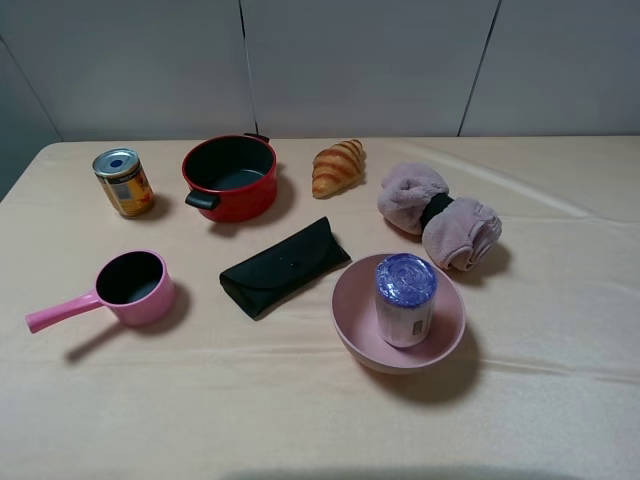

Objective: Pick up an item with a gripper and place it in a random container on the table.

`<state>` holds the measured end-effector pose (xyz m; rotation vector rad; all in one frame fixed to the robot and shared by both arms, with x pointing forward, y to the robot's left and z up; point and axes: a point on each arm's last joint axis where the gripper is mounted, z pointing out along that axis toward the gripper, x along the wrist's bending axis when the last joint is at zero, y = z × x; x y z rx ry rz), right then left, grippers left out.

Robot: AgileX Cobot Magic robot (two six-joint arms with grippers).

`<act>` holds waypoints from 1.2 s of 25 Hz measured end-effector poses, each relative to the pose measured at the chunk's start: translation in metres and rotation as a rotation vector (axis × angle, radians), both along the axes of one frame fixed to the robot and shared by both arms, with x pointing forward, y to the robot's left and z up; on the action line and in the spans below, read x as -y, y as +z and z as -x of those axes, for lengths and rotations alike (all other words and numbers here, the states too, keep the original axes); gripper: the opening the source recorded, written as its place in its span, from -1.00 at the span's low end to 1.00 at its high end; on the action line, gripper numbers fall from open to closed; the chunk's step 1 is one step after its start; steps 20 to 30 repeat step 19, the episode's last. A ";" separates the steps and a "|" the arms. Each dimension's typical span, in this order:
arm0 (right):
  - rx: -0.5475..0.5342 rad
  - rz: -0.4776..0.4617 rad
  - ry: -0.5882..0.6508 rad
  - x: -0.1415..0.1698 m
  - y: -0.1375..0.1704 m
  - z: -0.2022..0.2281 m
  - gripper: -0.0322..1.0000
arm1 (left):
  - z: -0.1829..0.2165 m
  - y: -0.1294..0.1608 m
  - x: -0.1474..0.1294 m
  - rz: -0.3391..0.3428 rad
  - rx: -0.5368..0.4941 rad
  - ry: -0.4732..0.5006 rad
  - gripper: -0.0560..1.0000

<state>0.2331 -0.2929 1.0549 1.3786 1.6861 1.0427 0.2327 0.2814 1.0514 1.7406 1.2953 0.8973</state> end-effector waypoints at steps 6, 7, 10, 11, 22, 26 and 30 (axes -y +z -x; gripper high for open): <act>0.000 0.000 0.000 0.000 0.000 0.000 0.41 | 0.000 0.000 0.000 0.000 0.000 0.000 0.98; 0.000 0.000 0.000 0.000 0.000 0.000 0.41 | 0.000 0.000 0.000 0.000 0.000 0.000 0.98; 0.000 -0.001 0.000 0.000 0.000 0.000 0.41 | 0.000 0.000 0.000 0.000 0.000 0.000 0.98; 0.000 -0.001 0.000 0.000 0.000 0.000 0.41 | 0.000 0.000 0.000 0.000 0.000 0.000 0.98; 0.000 -0.001 0.000 0.000 0.000 0.000 0.41 | 0.000 0.000 0.000 0.000 0.000 0.000 0.98; 0.000 -0.001 0.000 0.000 0.000 0.000 0.41 | 0.000 0.000 0.000 0.000 0.000 0.000 0.98; 0.000 -0.001 0.000 0.000 0.000 0.000 0.41 | 0.000 0.000 0.000 0.000 0.000 0.000 0.98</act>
